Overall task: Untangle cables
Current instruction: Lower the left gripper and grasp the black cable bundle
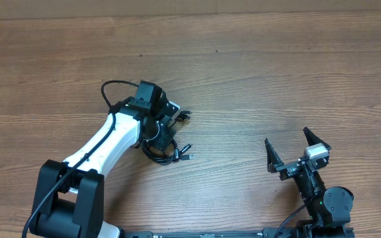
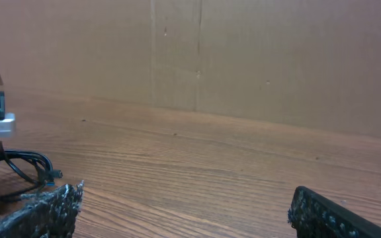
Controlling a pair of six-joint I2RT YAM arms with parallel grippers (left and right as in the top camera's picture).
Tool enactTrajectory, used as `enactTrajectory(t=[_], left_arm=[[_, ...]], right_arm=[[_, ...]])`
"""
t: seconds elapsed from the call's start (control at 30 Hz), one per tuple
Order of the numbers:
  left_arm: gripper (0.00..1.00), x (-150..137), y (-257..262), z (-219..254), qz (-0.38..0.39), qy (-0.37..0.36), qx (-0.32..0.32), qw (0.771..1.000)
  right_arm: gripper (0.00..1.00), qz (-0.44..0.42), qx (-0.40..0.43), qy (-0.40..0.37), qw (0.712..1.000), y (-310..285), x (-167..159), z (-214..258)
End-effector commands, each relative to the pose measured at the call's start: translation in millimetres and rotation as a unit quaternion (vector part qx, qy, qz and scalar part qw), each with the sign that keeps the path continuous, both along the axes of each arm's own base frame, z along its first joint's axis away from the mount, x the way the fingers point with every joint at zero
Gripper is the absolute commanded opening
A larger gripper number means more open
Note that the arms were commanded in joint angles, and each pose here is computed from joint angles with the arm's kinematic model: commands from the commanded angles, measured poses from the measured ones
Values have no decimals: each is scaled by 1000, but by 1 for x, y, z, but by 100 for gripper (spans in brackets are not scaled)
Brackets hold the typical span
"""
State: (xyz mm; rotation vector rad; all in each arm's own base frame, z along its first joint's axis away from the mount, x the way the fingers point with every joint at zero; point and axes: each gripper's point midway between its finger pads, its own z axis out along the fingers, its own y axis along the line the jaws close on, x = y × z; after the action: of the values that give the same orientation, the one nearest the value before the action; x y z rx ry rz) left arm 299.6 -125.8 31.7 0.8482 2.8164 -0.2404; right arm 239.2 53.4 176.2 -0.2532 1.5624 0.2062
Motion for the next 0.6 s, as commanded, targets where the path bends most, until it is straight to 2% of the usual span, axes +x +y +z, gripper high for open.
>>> enactTrajectory(t=[0.0,0.33,0.43,0.57], left_arm=[[57,-12,-1,-13,-23,13,-1,1000],[52,-3,-8,-14,-25,-12,-19,999],[60,-8,-18,-13,-32,-1,-51,998],[55,-11,-17,-15,-32,3,-50,998]], right_arm=[[100,-6,4,1,1000,-2,1,-3],[100,-6,3,1,1000,-2,1,-3],[100,-6,4,1,1000,-2,1,-3],[100,-6,3,1,1000,-2,1,-3]])
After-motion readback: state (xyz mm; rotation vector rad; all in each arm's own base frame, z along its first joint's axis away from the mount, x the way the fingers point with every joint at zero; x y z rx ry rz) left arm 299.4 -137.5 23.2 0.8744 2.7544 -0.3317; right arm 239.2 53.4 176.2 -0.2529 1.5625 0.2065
